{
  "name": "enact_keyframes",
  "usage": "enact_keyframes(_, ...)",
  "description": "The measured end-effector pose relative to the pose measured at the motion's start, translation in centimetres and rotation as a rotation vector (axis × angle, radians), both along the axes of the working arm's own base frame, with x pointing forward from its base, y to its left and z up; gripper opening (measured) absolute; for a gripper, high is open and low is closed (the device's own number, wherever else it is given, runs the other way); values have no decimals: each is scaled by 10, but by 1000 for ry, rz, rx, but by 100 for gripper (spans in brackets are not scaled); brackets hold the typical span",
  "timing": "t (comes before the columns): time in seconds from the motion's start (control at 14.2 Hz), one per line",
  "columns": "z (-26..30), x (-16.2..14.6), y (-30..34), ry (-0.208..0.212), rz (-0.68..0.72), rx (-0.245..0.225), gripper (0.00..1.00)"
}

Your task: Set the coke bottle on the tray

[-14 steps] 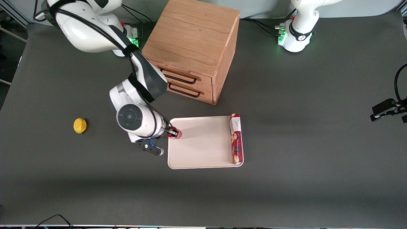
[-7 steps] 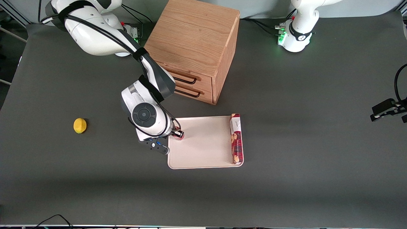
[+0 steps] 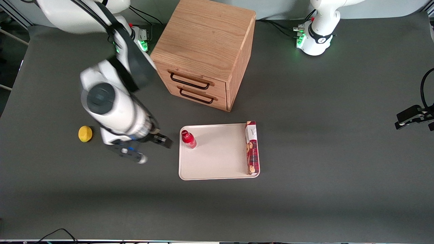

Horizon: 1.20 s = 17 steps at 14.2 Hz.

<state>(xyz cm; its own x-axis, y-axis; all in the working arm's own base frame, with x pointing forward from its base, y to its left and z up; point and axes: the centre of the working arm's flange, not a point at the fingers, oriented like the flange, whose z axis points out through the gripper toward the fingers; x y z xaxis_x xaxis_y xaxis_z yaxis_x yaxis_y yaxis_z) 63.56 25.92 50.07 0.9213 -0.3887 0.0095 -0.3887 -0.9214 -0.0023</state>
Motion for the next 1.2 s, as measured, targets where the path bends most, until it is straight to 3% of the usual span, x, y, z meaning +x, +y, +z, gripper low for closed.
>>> enact_keyframes(0.28,92,-32,-99,23,111,-69,100)
enact_keyframes(0.49,90,-45,-184,33,171,-91,100)
enact_keyframes(0.78,59,-60,-227,23,184,-72,100)
enact_keyframes(0.99,66,-63,-249,7,139,-8,100)
enact_keyframes(1.2,70,-64,-254,2,132,-1,100)
